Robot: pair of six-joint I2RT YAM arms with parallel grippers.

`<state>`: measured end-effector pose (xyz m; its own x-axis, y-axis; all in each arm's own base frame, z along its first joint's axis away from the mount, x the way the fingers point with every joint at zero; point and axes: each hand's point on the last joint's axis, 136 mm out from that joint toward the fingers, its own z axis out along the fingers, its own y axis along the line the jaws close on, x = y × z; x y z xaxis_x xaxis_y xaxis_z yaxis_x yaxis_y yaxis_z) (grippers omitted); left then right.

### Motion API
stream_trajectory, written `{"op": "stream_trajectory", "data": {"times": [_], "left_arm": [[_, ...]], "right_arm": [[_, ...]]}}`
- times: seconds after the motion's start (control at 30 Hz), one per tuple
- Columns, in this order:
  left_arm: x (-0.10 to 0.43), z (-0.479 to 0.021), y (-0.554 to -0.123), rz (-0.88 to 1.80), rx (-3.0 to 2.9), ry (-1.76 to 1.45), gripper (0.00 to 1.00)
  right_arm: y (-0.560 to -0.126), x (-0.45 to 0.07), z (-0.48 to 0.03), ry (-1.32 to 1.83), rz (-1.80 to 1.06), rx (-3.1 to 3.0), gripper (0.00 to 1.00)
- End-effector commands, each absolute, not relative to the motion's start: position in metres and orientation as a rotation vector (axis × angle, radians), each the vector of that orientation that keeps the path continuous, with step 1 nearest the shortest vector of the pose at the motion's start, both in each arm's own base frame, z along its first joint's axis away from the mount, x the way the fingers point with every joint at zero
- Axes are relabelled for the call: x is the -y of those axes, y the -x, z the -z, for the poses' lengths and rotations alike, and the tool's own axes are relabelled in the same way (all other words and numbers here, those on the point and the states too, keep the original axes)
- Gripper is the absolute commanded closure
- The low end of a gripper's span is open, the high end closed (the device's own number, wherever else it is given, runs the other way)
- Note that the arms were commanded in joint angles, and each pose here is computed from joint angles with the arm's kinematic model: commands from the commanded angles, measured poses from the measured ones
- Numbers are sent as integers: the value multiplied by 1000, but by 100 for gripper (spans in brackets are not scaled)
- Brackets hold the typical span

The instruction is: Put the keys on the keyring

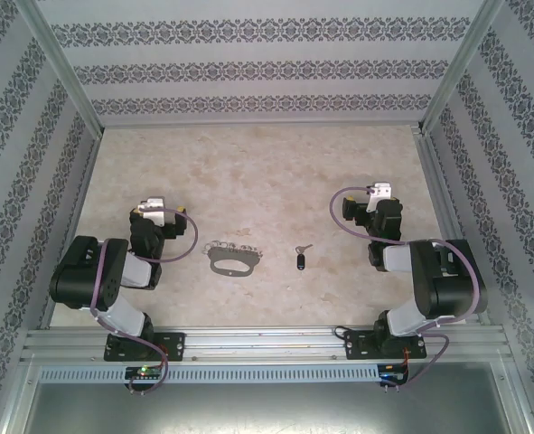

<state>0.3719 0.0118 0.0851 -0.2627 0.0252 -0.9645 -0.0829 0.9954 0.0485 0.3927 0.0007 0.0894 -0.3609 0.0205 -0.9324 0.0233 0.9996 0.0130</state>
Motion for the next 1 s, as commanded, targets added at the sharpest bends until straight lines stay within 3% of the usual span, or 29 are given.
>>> {"op": "stream_trajectory", "data": {"times": [0.0, 0.53, 0.97], "left_arm": [[-11, -99, -378, -97, -1782, 57, 0], [7, -99, -376, -10, -1779, -53, 0], [-14, -118, -364, -77, -1710, 65, 0]], "right_arm": [[-398, -4, -104, -16, -15, -1896, 2], [-398, -3, -104, -20, -25, -1896, 2], [-394, -2, -126, -25, -34, -1910, 3]]}}
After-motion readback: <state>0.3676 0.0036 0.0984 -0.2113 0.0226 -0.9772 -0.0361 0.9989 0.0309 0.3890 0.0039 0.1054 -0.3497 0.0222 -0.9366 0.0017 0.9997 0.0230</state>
